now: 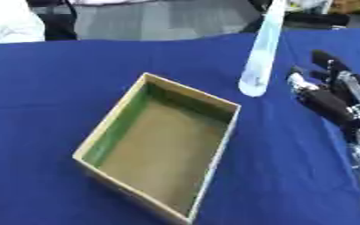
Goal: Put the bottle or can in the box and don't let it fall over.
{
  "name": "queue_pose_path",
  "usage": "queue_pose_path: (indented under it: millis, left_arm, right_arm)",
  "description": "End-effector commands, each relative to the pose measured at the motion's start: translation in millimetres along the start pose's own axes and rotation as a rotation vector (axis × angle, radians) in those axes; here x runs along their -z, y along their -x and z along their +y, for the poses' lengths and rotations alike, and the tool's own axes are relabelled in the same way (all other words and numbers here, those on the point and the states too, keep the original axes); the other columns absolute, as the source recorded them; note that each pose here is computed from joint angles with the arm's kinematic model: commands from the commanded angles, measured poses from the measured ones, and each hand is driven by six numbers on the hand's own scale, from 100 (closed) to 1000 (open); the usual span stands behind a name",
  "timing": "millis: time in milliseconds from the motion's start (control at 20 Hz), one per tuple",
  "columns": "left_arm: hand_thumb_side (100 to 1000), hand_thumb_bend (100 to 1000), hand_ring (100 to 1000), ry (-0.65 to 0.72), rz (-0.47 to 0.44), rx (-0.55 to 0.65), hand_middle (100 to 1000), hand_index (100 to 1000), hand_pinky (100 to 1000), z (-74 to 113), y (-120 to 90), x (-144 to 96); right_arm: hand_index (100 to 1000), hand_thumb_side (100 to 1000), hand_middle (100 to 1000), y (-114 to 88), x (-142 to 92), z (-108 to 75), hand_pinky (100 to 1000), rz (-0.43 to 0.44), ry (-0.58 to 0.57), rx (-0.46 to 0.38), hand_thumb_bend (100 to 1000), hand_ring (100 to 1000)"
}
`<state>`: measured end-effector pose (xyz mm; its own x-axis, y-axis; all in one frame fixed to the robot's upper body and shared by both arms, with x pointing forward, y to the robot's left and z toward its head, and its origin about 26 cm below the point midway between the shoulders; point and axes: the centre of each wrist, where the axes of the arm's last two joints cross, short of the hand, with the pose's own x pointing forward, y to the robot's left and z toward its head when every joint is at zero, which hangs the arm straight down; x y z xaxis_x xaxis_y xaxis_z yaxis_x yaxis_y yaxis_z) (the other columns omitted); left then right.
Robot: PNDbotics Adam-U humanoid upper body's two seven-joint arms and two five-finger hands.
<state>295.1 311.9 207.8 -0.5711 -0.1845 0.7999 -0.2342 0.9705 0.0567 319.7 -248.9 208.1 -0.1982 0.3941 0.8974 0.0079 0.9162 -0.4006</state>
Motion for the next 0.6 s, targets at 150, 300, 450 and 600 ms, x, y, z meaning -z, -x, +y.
queue_pose_path:
  millis: [150, 300, 450, 600]
  left_arm:
    - [599, 100, 1000, 0.016, -0.038, 0.020, 1000, 797, 1000, 2.8, -10.2, 4.5]
    - [599, 100, 1000, 0.016, -0.039, 0.019, 1000, 797, 1000, 2.6, -10.3, 4.6]
    - [600, 100, 1000, 0.015, -0.039, 0.018, 1000, 797, 1000, 2.6, -10.4, 4.8]
    - [600, 100, 1000, 0.015, -0.040, 0.017, 1000, 797, 1000, 2.5, -10.5, 4.9]
  right_arm:
    - [1000, 523, 1000, -6.9, -0.6, -6.7, 1000, -0.030, 0.010, -0.085, 100, 1000]
    - [1000, 523, 1000, -8.0, -1.0, -6.8, 1000, -0.037, 0.005, -0.107, 100, 1000]
    - [1000, 527, 1000, -8.4, -1.4, -6.8, 1000, -0.043, -0.003, -0.126, 100, 1000]
    - [1000, 447, 1000, -8.4, -1.5, -6.5, 1000, -0.043, -0.011, -0.134, 100, 1000]
